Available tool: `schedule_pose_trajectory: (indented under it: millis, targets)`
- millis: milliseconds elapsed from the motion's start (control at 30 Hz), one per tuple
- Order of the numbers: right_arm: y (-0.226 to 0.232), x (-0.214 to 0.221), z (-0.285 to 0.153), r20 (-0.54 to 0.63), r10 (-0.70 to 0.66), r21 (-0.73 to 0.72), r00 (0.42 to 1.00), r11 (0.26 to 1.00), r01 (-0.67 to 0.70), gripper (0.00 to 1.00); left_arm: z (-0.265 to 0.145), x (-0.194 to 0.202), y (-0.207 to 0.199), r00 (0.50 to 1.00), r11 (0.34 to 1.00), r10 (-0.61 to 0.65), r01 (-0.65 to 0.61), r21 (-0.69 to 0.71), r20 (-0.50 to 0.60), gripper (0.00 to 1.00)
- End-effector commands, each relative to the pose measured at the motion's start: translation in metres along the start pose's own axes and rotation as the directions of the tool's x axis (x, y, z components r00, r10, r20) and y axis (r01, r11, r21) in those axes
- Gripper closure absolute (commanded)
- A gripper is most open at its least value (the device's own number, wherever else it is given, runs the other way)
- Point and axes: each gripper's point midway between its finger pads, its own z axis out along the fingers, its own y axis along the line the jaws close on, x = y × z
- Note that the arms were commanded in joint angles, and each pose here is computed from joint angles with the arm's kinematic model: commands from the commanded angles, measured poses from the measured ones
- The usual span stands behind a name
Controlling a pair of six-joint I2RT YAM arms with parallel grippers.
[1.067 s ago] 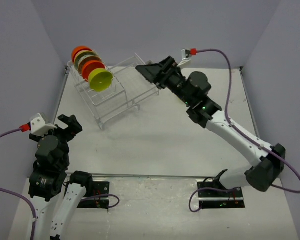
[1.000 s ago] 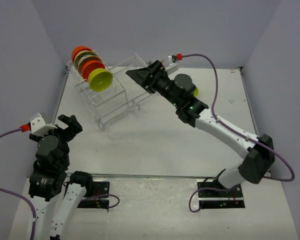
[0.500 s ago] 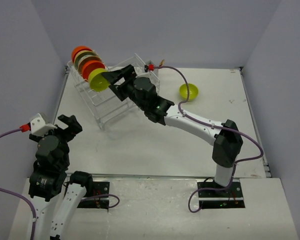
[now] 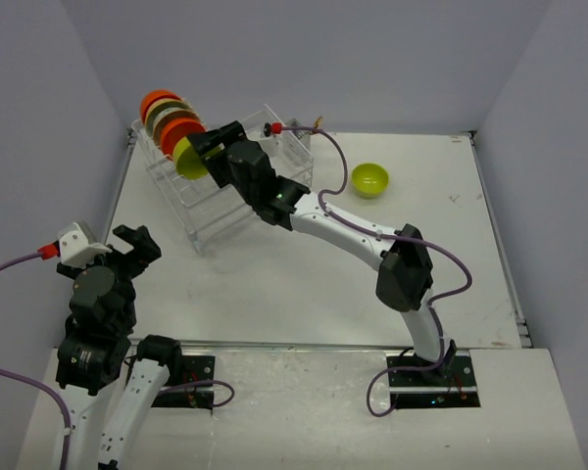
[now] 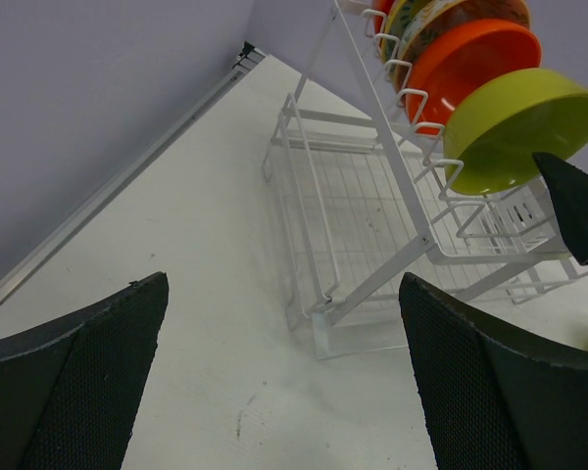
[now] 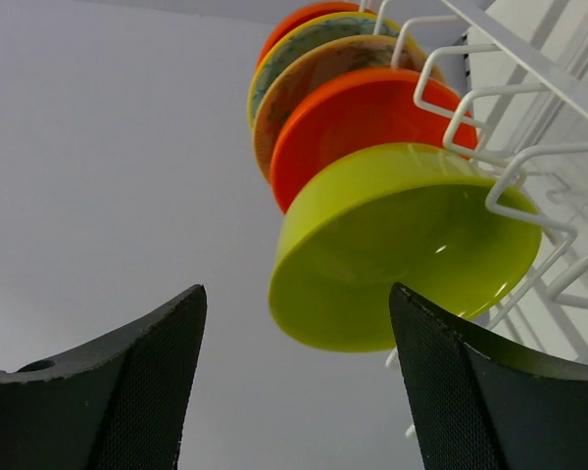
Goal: Unload the bowls from the dish rack
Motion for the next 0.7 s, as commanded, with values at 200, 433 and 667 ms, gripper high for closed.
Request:
schedule_pose_trajectory:
  millis: [200,433,667]
  targets:
    - [0.024,-0.002,0.018,0.050,0.013,-0.060,0.999,0.998,-0.010,0.39,-0.001,-0.006,0.000,0.999,0.999,-0.033,0.034,-0.003,0.028,0.00]
    - [0.026,-0.001,0.025,0.051,0.038,-0.092,0.998,0.995,-0.033,0.62,-0.001,-0.006,-0.001,0.999,0.999,-0.033,0.033,0.002,0.027,0.00]
    - [0.030,-0.001,0.019,0.032,0.098,-0.127,0.995,0.988,-0.093,0.88,-0.001,-0.007,-0.001,0.999,0.999,-0.034,0.034,0.006,0.029,0.00]
